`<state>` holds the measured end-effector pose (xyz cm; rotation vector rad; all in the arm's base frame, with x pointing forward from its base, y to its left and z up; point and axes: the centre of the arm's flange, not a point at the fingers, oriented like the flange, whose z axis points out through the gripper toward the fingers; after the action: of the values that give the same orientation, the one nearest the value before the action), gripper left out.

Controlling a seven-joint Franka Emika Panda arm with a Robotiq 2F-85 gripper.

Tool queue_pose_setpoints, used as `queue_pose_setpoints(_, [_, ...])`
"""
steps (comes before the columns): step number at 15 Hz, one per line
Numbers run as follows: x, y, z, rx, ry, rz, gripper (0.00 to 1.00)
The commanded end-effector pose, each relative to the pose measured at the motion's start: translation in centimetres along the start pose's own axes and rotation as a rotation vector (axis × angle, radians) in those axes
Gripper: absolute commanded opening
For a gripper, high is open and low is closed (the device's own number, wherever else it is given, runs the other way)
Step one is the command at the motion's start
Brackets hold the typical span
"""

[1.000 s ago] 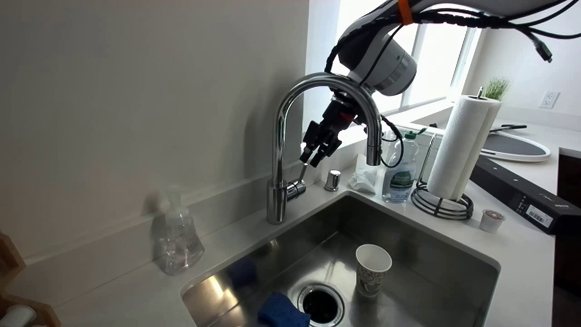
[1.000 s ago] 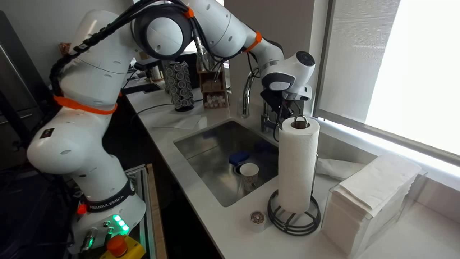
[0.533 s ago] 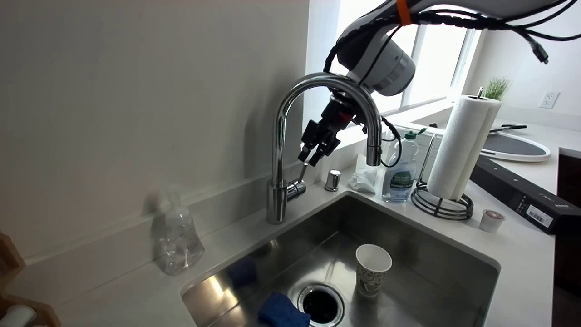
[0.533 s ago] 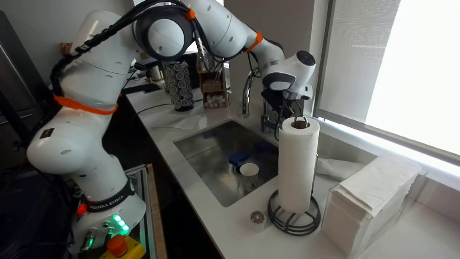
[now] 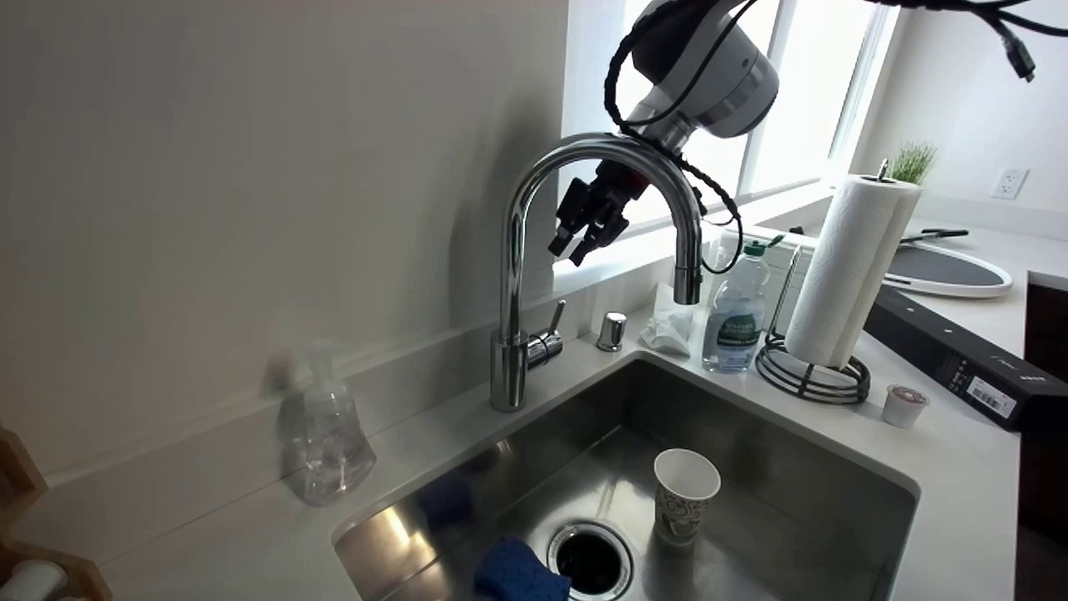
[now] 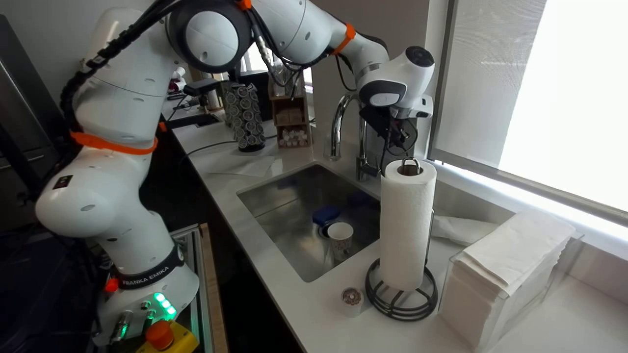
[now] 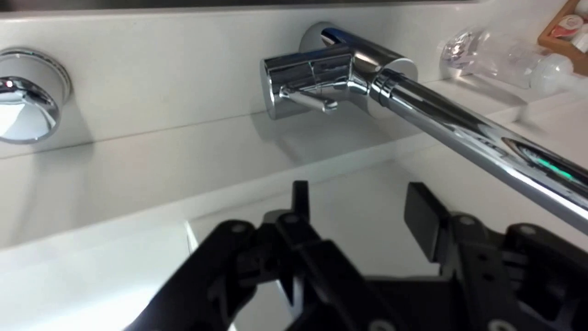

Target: Push the faucet to the right then open the faucet and close it.

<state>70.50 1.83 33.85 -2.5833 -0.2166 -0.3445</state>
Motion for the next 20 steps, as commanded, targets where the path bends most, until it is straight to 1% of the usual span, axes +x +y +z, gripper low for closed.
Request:
queue_pose_setpoints(1, [-1.0,-1.1,-2.9,0.014,-0.01,0.016,0.68])
queue_pose_setpoints(2, [-1.0,-1.3,-3.3,0.019,-0.01,0.016,0.72])
queue_pose_setpoints(5, [-1.0,-1.4,-4.1,0.023,-0.016,0.015,0.72])
queue_pose_setpoints(6, [-1.0,-1.4,-4.2,0.023,-0.019,0.016,0.7])
queue_pose_setpoints(7, [-1.1,-1.5,-4.5,0.029,-0.021,0.012,0.74])
queue_pose_setpoints(8, [-1.3,-1.9,-4.9,0.035,-0.024,0.007,0.73])
queue_pose_setpoints(9, [-1.6,-2.6,-5.8,0.029,-0.023,0.0,0.77])
queue_pose_setpoints(12, [-2.6,-5.6,-10.0,-0.01,0.02,-0.028,0.97])
queue_pose_setpoints(13, [-3.1,-6.9,-11.7,-0.037,0.046,-0.048,1.0])
queue_pose_setpoints(17, [-4.4,-11.1,-17.8,-0.098,0.119,-0.11,1.0])
queue_pose_setpoints(18, [-4.9,-12.2,-19.0,-0.11,0.135,-0.15,1.0])
queue_pose_setpoints(19, [-5.5,-13.5,-20.0,-0.136,0.145,-0.234,1.0])
queue_pose_setpoints(20, [-5.8,-14.6,-20.7,-0.14,0.131,-0.288,1.0])
